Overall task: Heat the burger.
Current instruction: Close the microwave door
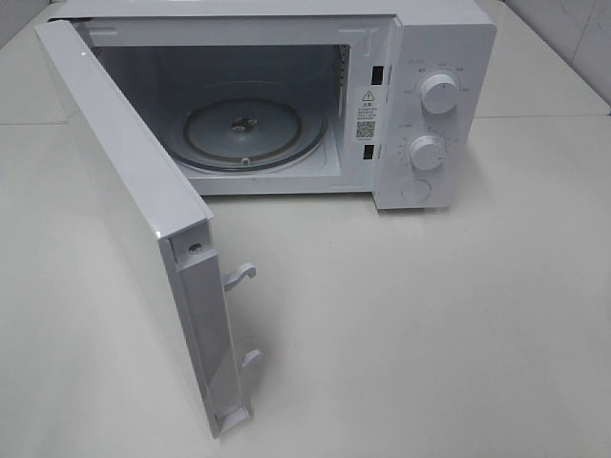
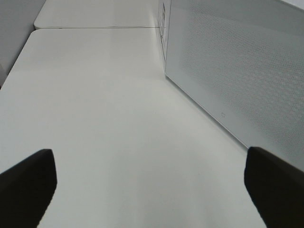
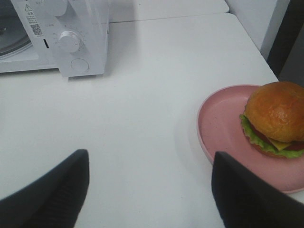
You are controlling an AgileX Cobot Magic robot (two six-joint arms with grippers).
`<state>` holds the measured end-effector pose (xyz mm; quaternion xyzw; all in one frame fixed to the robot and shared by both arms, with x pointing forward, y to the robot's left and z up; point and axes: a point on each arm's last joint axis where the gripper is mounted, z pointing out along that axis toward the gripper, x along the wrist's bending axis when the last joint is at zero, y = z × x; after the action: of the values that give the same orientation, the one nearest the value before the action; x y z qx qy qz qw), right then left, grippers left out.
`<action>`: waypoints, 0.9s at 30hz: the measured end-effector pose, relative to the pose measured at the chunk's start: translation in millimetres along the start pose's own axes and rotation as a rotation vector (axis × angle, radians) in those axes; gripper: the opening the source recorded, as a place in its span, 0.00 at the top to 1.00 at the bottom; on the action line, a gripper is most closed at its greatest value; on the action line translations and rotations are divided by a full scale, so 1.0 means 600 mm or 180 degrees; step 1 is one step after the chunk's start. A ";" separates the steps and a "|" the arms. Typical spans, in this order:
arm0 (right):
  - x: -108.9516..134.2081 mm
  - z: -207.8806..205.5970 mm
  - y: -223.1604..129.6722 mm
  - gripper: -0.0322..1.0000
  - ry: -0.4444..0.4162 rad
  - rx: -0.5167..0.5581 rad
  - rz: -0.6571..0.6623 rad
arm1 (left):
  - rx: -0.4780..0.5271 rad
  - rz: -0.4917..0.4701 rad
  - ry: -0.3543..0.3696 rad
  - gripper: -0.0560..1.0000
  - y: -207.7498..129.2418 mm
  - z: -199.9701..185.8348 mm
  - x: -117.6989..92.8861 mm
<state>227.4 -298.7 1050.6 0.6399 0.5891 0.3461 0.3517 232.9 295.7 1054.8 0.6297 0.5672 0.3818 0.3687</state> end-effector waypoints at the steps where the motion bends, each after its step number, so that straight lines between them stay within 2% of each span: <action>1: 0.001 0.004 0.000 0.30 0.0021 -0.0031 0.0003 | 0.0000 0.0000 0.0000 0.00 0.000 0.000 0.000; 27: 0.002 0.007 0.001 0.30 0.0042 -0.0072 -0.0067 | 0.0000 0.0000 0.0000 0.00 0.000 0.000 0.000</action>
<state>231.2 -297.7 1049.1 0.6274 0.5941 0.3533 0.3586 232.9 295.7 1054.8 0.6297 0.5672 0.3818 0.3687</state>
